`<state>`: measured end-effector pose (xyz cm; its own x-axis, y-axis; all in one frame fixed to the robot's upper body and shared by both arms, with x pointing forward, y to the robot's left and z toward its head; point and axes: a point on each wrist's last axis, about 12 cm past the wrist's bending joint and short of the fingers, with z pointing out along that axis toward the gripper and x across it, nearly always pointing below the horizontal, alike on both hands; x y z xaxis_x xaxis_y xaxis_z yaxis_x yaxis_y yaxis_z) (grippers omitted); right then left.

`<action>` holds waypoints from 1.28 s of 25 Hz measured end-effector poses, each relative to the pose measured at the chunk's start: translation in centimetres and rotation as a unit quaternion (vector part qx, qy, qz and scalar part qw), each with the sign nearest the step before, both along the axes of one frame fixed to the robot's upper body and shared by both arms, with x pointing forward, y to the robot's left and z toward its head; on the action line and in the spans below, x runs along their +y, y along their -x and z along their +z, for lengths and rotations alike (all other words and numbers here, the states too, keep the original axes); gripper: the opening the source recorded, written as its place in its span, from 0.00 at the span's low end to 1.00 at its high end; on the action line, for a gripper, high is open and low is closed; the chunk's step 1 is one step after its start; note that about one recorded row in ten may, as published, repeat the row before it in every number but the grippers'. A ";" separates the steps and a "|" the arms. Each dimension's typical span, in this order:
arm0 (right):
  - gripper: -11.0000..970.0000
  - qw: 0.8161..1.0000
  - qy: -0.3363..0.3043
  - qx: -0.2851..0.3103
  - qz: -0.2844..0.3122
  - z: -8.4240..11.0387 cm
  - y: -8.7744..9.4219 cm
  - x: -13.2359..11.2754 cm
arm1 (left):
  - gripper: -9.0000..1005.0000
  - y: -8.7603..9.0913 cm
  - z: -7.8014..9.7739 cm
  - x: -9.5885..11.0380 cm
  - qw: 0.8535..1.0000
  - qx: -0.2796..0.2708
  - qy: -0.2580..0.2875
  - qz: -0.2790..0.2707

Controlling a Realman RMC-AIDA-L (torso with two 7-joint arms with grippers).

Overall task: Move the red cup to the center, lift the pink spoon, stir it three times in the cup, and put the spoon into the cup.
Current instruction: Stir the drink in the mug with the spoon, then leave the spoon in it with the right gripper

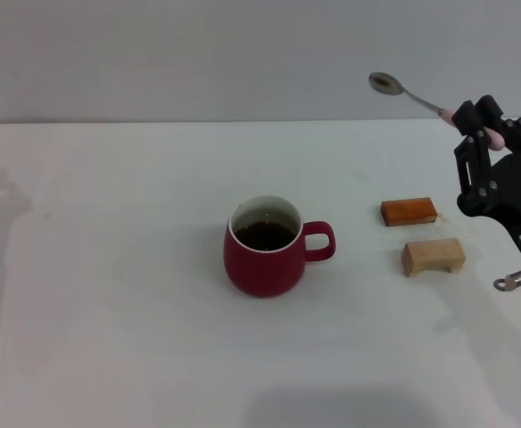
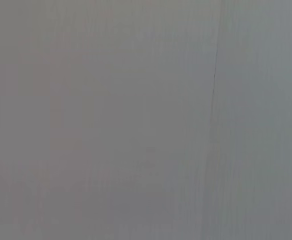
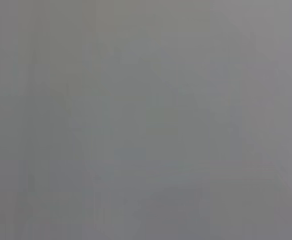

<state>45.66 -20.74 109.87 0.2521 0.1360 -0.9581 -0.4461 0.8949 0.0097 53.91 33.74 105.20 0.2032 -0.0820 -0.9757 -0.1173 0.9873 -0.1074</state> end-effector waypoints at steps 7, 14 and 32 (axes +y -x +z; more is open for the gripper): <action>0.15 0.998 -0.023 -0.023 0.051 -0.4 0.1 -1.3 | 0.01 -0.1 -0.1 0.0 1.000 0.004 0.001 0.000; 0.15 0.991 -0.055 -0.009 0.118 -0.3 -0.6 -2.4 | 0.01 -0.1 -0.1 0.0 1.000 0.005 0.001 0.002; 0.15 0.980 0.031 0.070 0.181 1.0 -3.4 -1.6 | 0.01 -0.5 -0.1 -0.1 1.000 0.013 0.003 0.000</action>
<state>49.08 -22.38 110.82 0.0628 0.1317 -0.9893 -0.7328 0.6791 0.0439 54.36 33.59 105.07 0.1780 -0.0877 -0.9801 -0.1201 0.9866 -0.1101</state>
